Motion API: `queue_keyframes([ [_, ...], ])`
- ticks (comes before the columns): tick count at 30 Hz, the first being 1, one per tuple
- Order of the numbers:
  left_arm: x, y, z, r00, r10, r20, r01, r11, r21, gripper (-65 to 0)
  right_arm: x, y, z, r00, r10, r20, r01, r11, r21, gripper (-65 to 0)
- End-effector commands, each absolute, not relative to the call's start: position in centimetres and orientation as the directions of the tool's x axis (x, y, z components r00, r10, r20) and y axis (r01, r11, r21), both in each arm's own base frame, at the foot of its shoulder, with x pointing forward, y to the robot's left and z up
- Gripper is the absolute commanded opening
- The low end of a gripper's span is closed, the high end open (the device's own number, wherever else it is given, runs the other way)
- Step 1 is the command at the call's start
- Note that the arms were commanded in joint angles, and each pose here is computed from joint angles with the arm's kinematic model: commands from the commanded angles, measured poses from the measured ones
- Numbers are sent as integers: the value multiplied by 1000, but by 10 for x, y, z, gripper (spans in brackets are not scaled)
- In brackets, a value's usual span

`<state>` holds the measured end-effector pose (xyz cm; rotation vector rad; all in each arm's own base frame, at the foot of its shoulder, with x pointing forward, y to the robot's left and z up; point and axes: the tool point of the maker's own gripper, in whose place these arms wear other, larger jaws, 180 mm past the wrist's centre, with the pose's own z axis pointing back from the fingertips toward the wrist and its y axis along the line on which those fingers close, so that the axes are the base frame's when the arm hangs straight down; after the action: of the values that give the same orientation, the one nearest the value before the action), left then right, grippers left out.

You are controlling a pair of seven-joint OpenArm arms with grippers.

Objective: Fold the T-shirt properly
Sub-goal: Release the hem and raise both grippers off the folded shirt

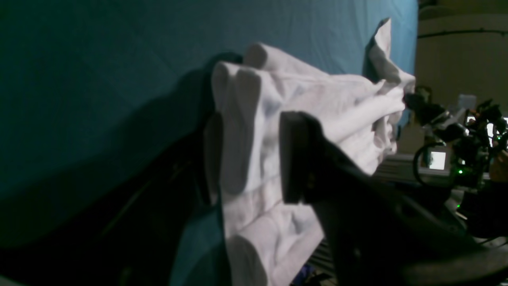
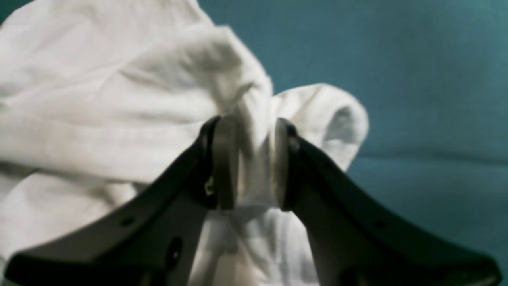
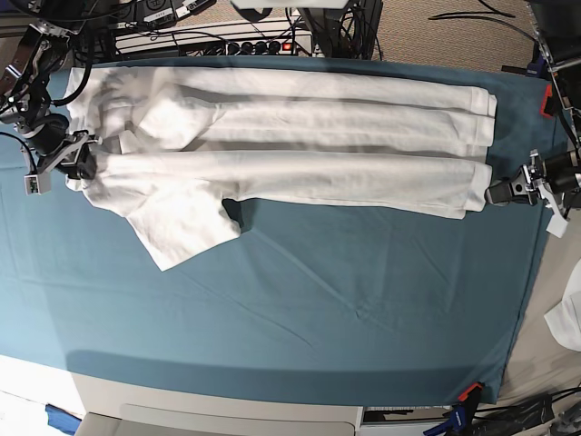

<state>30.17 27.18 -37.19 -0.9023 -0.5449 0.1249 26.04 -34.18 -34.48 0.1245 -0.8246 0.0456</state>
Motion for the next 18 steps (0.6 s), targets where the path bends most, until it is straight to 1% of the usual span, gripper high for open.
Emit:
queue_keyframes([
  [1, 312, 282, -355, 832, 331, 445, 153, 634, -758, -400, 266, -348, -330, 649, 10, 760, -98, 993, 70, -486],
  [13, 312, 282, -355, 832, 331, 446, 153, 634, -758, -400, 235, -347, -353, 731, 12, 682, -93, 992, 83, -487],
  [17, 312, 282, -355, 832, 331, 446, 153, 634, -758, -400, 230, -347, -358, 754, 15, 657, -93, 992, 83, -531],
  [18, 312, 282, -355, 832, 331, 446, 154, 634, -758, -400, 229, -347, -359, 760, 17, 650, -93, 992, 83, -531],
])
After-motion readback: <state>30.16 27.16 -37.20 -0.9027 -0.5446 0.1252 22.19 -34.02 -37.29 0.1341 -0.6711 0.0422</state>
